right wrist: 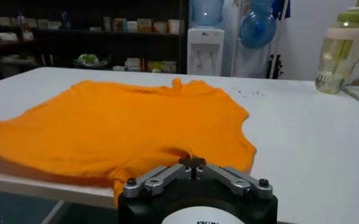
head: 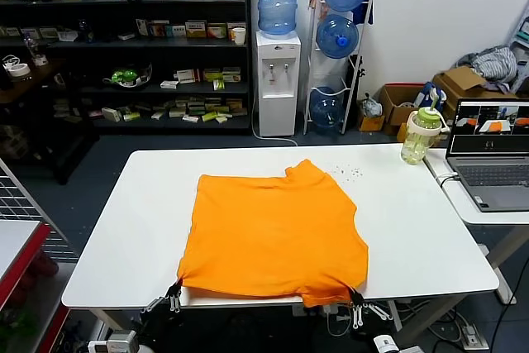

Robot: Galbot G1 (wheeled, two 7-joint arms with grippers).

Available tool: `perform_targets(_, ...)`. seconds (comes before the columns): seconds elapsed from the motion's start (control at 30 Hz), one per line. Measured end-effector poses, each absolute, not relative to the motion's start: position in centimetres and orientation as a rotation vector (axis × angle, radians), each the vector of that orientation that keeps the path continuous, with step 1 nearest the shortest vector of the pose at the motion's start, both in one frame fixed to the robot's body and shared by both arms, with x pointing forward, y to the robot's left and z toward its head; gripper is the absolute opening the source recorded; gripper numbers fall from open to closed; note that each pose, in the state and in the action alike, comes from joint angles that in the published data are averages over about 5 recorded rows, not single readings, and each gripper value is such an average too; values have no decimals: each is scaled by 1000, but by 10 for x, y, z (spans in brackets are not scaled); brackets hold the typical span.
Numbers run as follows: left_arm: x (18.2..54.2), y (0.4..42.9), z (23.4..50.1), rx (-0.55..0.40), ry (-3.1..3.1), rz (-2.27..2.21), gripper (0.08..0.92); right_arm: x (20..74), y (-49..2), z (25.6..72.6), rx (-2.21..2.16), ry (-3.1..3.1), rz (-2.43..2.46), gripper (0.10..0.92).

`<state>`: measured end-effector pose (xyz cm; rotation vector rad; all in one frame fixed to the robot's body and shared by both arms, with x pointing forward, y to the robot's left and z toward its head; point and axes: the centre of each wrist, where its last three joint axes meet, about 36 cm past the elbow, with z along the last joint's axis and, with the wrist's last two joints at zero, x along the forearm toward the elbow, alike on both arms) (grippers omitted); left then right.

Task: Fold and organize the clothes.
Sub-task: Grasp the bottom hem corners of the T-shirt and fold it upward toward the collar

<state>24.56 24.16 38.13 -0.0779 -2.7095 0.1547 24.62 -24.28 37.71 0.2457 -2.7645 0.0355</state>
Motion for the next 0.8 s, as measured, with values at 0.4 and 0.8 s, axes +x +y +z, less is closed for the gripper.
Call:
perform_targets(0.4,313,251,373,-90,-2813,108,92,326,-245,378,189,-2820,-32,124)
perform_targets(0.8,370,250,359,-43,-2830,48,98,388,-241,374,197,-2825,-59,130)
